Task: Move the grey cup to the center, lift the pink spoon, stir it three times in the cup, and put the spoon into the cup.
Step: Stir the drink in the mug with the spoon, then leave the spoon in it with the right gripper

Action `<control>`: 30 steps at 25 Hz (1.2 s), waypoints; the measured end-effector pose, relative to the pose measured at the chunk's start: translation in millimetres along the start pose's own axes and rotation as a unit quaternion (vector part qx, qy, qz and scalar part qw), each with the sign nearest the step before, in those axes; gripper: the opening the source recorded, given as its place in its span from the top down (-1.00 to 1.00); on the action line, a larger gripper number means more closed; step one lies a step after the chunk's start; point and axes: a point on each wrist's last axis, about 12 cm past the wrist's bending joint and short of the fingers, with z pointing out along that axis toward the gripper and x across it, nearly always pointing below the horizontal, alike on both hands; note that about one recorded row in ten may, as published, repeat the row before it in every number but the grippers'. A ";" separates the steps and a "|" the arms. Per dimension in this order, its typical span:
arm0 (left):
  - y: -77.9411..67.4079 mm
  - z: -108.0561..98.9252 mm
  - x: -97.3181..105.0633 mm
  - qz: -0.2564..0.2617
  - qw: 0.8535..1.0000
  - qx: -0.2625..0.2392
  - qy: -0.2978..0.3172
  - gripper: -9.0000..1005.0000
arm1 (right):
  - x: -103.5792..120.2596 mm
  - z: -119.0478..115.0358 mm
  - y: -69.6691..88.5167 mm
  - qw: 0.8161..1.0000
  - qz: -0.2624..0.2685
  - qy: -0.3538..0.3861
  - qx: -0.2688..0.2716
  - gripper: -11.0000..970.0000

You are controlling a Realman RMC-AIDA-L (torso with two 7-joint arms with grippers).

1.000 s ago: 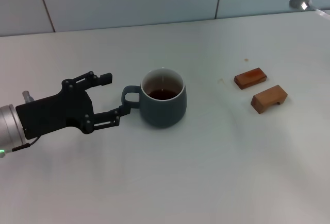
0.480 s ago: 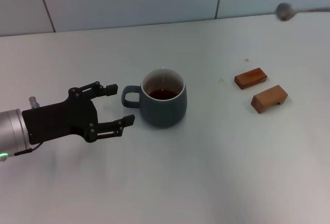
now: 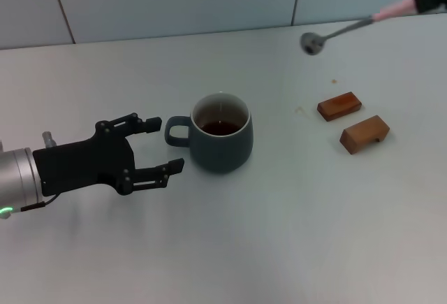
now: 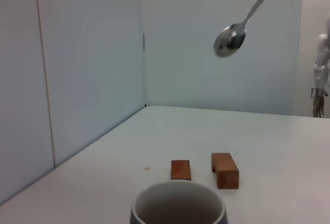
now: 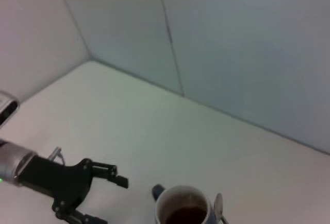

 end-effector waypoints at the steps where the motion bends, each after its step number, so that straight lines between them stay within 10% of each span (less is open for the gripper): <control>1: 0.0 0.0 0.0 0.000 1.000 0.000 0.000 -0.68 | -13.6 9.5 -0.6 1.000 -0.009 0.015 -0.007 0.68; 13: 2.1 1.8 0.2 -0.002 1.000 -0.001 0.012 -0.68 | -70.3 79.2 -6.3 0.993 -0.023 0.113 -0.031 0.66; 30: 2.6 1.8 -0.3 -0.003 1.000 0.002 0.017 -0.68 | -80.3 143.3 -11.7 0.985 -0.015 0.159 -0.059 0.62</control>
